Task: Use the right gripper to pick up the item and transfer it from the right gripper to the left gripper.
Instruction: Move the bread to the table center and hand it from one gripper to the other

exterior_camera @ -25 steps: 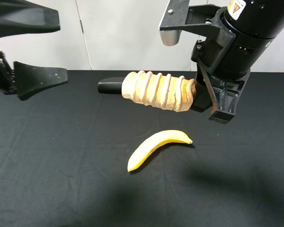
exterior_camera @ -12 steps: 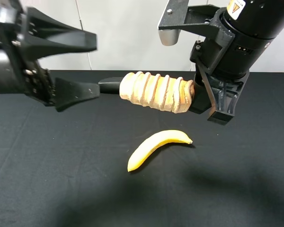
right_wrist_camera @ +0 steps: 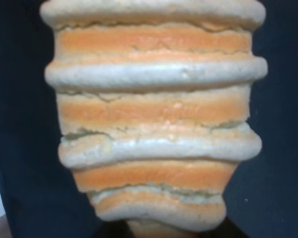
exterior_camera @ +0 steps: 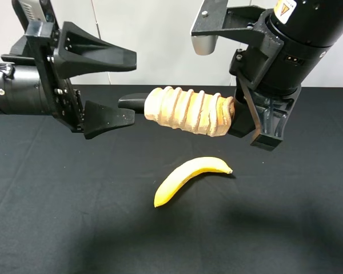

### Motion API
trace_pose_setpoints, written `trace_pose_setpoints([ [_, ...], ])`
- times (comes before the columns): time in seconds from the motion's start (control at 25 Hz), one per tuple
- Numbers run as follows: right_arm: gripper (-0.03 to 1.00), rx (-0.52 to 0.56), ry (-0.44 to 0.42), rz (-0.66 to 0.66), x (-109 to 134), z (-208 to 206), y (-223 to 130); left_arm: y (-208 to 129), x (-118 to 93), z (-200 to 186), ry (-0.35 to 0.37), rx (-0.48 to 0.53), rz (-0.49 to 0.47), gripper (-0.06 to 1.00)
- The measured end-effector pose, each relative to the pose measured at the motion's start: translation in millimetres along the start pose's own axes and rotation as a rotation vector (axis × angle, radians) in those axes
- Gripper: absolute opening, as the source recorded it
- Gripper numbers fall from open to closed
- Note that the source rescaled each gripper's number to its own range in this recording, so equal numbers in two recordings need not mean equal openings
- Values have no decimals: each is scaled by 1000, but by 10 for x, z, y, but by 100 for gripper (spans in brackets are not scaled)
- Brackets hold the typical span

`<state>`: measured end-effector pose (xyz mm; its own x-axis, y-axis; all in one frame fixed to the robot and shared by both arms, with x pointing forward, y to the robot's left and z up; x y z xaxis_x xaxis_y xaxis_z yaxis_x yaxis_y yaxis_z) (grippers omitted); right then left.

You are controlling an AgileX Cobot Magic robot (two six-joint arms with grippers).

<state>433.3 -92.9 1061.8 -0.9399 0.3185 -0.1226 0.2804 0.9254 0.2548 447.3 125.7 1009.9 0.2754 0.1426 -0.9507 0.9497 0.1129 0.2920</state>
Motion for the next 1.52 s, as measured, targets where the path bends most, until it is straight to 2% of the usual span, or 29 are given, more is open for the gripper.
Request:
trace_pose_setpoints([
  [0.48, 0, -6, 17, 7, 22, -3, 9, -59, -14, 61, 0, 27, -12, 97],
  [0.8, 0, -36, 8, 8, 29, -101, 9, -10, -110, 170, 3, 42, 41, 97],
  [1.12, 0, -75, 39, 23, 77, -168, 41, -32, -156, 429, -23, 123, 52, 97],
  [1.36, 0, -79, 43, 25, 82, -174, 48, -31, -213, 667, -54, 188, 75, 93],
  [1.52, 0, -80, 43, 25, 81, -177, 50, -23, -233, 683, -59, 188, 81, 85],
])
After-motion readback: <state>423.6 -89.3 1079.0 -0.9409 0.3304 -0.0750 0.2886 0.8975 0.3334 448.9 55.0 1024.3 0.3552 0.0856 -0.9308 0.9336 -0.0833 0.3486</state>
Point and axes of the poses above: a point on each arm's last joint axis where the gripper is mounted, z pointing out along that axis toward the gripper, x along the wrist's bending axis when the last joint is at zero, y = z × x, the point moved 4 cm from there along z, pointing out along that axis toward the gripper, and after that the axes turned 2 degrees about z, right-handed, at the moved point
